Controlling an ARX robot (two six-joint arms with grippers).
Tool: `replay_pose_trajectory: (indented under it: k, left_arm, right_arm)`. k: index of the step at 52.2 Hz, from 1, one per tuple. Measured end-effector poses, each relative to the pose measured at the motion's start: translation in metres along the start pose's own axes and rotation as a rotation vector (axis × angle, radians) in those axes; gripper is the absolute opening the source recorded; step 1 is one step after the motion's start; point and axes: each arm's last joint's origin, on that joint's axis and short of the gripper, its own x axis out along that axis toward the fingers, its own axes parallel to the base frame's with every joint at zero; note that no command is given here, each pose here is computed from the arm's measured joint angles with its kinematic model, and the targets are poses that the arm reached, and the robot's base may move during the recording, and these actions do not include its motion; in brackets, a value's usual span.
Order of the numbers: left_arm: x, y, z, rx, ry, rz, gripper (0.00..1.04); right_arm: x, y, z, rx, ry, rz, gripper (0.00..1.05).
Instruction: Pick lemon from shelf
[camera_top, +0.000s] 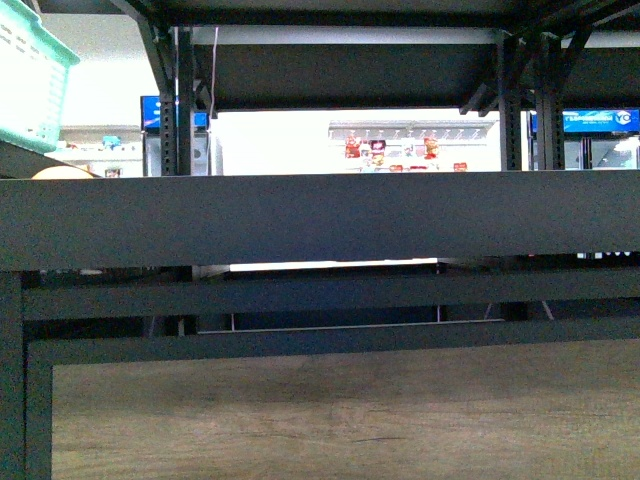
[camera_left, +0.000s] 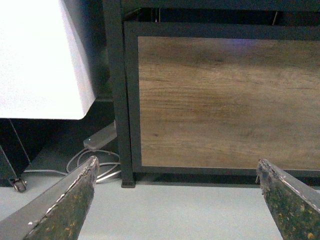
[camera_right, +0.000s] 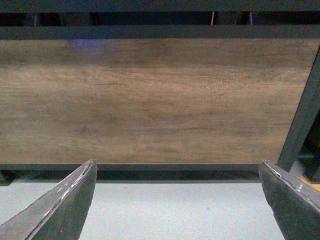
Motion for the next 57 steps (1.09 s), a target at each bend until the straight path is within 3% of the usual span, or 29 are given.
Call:
replay_pose_trajectory:
  k: [57]
  left_arm:
    - [0.0000,0.0000,0.0000,0.000,0.000,0.000,0.97]
  right_arm:
    - [0.0000,0.0000,0.0000,0.000,0.000,-0.002,0.97]
